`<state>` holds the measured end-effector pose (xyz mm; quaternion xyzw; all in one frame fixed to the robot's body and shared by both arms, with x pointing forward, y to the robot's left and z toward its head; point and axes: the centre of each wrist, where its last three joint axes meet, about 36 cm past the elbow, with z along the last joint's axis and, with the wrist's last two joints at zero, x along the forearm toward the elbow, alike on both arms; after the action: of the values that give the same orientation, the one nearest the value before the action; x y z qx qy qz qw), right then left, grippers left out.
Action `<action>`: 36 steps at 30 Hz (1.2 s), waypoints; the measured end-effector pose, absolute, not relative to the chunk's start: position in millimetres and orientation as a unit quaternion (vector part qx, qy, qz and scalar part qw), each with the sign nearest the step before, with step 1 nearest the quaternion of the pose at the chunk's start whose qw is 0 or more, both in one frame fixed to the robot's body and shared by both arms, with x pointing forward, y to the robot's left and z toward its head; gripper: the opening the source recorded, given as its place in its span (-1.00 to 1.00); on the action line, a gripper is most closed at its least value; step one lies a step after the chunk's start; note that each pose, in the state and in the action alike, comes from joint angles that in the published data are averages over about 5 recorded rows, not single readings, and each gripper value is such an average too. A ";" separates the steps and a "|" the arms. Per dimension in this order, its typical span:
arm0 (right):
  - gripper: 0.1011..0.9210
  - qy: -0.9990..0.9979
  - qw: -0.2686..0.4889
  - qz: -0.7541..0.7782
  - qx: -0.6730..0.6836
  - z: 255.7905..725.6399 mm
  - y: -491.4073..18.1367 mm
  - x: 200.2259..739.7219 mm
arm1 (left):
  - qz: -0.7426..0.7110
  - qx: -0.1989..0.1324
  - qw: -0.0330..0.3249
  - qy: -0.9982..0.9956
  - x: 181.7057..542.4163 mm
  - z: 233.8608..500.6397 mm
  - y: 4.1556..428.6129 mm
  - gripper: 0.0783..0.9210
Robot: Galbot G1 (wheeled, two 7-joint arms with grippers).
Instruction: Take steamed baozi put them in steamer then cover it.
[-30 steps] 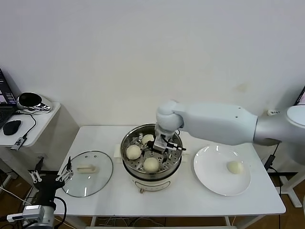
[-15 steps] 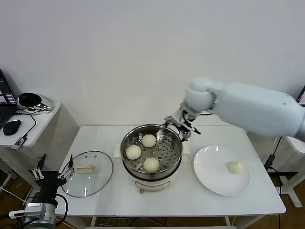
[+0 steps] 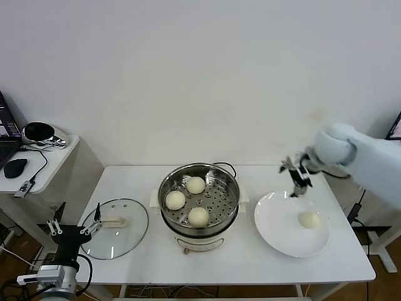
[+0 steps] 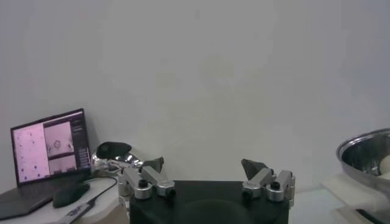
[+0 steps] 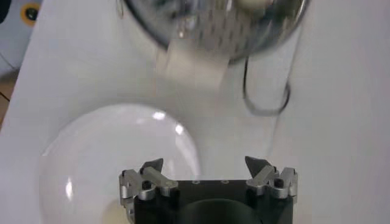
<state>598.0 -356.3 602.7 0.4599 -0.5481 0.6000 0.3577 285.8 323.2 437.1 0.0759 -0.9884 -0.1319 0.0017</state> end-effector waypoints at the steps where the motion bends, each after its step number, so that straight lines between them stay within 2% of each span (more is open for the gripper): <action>1: 0.76 -0.549 0.363 0.597 0.458 596.0 -363.9 596.5 | -0.132 0.076 0.002 -0.988 285.6 436.9 323.3 0.77; 14: 0.76 -0.543 0.416 0.581 0.441 524.7 -432.7 592.0 | -0.137 0.077 0.008 -0.988 278.9 436.8 322.7 0.77; 36: 0.76 -0.536 0.444 0.565 0.442 456.0 -439.7 609.7 | -0.140 0.082 0.008 -0.987 277.3 439.3 325.4 0.77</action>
<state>609.7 -439.7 456.0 0.4425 -0.5363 0.5648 0.4445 277.3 325.4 439.3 0.0819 -0.9868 -0.1398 0.0075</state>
